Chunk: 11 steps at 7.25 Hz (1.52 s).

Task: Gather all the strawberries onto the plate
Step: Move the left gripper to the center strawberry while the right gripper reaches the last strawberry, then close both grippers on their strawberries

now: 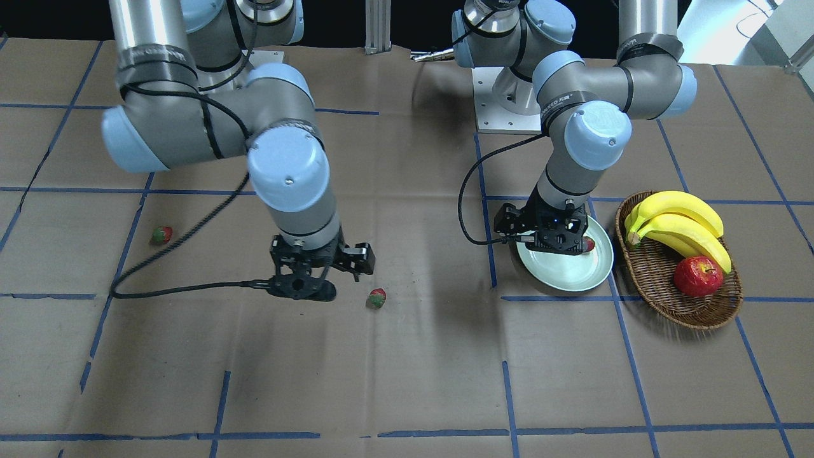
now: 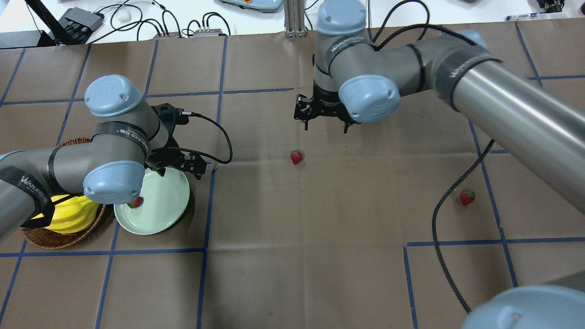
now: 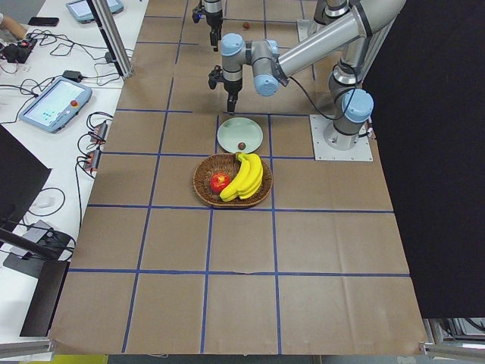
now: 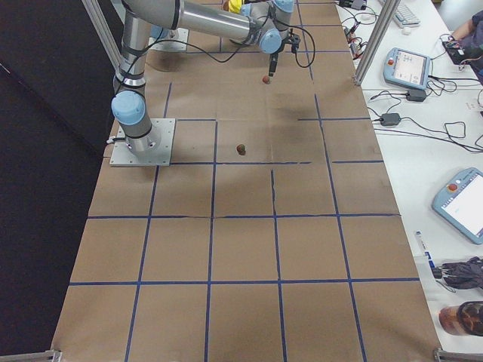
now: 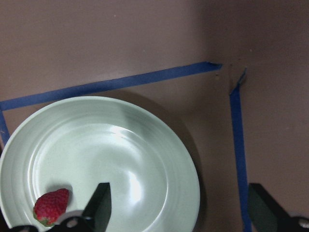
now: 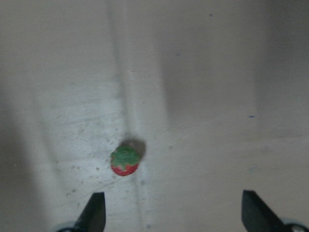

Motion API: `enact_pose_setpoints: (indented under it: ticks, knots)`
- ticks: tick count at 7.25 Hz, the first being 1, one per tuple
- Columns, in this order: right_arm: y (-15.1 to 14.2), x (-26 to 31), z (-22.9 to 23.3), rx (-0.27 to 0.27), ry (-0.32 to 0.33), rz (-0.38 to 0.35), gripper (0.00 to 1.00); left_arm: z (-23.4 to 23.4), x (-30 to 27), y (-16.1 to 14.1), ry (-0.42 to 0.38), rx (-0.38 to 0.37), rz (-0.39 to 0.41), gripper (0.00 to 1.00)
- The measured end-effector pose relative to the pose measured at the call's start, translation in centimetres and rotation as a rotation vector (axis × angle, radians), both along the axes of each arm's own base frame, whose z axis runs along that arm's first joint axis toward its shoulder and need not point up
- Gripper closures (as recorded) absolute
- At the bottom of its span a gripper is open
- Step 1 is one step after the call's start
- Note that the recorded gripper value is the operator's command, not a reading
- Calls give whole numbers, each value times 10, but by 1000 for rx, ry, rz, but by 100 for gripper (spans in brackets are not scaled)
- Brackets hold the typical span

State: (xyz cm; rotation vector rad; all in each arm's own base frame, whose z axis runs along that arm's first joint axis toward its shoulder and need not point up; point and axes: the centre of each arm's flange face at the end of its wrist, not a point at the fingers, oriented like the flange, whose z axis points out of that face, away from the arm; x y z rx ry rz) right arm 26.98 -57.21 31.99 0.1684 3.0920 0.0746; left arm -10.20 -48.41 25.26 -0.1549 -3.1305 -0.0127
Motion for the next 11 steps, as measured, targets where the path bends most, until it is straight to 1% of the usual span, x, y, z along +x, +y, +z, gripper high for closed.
enact_pose_setpoints:
  ticks: [1,2,3,4,5,6,7,8,9,10,11]
  knots:
    - [3,-47,22,2,10,21,0,1,-21,-2,35,-5,48,1]
    - [8,-99,29,4,24,50,0,-2,-45,-7,62,-8,67,1]
    - [19,-157,25,15,29,80,0,-9,-76,-18,91,-21,61,3]
    - [34,-214,14,21,22,106,0,-17,-113,-33,116,-41,46,4]
    - [53,-260,-3,12,18,130,0,-24,-152,-47,129,-54,32,7]
    - [75,-294,-28,-6,19,147,0,-31,-187,-58,138,-64,19,11]
    - [98,-316,-60,-30,26,154,0,-38,-210,-66,143,-68,8,11]
    - [117,-323,-86,-63,37,153,0,-47,-223,-70,145,-66,0,11]
    - [130,-322,-106,-83,41,151,0,-55,-229,-72,143,-59,-5,11]
    - [139,-320,-125,-72,33,145,1,-63,-231,-72,137,-50,-7,11]
    - [143,-319,-137,-56,24,139,13,-70,-232,-72,132,-40,-7,18]
